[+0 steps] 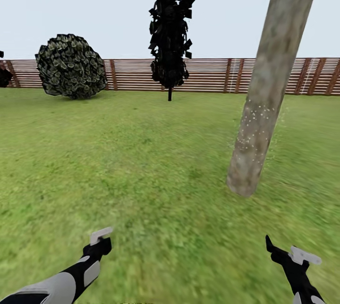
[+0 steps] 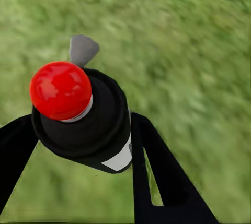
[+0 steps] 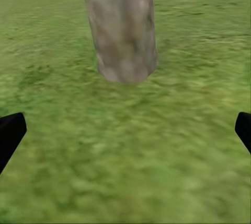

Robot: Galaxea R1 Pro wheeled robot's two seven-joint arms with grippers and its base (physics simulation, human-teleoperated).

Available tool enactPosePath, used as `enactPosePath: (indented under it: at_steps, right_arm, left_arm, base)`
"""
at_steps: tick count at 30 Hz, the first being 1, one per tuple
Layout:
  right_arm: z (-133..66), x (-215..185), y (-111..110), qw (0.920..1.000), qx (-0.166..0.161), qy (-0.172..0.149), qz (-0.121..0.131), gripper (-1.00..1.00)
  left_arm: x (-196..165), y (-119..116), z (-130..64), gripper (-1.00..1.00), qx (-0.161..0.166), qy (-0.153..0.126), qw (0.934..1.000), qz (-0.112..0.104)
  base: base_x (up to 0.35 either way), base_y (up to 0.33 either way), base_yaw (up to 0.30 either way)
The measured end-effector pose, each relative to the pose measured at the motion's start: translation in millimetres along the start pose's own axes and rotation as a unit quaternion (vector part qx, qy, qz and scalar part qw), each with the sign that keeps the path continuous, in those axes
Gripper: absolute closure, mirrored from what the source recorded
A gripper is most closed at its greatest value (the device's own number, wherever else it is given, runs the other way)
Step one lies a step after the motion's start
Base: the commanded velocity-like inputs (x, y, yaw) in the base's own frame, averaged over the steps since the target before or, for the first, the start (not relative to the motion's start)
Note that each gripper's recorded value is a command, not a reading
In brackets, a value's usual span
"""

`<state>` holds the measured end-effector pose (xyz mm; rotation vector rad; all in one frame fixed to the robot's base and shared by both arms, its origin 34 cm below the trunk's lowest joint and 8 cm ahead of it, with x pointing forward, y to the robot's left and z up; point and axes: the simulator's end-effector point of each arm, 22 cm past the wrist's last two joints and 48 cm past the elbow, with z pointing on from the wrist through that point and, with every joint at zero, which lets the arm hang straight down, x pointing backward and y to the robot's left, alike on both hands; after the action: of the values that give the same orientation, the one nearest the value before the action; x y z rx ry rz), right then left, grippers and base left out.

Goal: In the garden, pick up the pesticide atomizer on the floor and spray pesticide onto both trees until each tree trunk is fully covered.

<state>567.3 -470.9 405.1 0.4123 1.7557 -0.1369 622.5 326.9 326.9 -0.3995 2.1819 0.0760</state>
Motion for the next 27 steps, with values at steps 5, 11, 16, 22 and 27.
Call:
enactPosePath:
  at_steps: [5,11,16,22,27]
  right_arm:
    - [0.0,0.0,0.2,1.0,0.0,0.0,0.0,-1.0]
    - [0.0,0.2,1.4,1.0,-0.002,0.0,0.0,-1.0]
    - [0.0,0.3,1.7,1.0,-0.002,0.0,0.0,-1.0]
    - [0.0,0.3,1.7,1.0,-0.002,0.0,0.0,-1.0]
    - [-0.1,0.7,2.0,1.0,-0.002,0.0,0.0,-1.0]
  left_arm:
    - [-0.5,0.7,0.1,1.0,0.0,0.0,1.0,0.0]
    - [-0.4,0.3,0.1,1.0,0.0,0.0,1.0,0.0]
    - [-0.1,0.0,0.0,1.0,0.0,0.0,1.0,0.0]
    - [-0.2,0.2,0.0,1.0,0.0,0.0,1.0,0.0]
    - [-0.1,0.0,0.0,1.0,0.0,0.0,1.0,0.0]
  base:
    - [0.0,0.0,0.288]
    - [0.0,0.0,0.288]
    - [0.0,0.0,0.288]
    - [0.0,0.0,0.288]
    - [0.0,0.0,0.288]
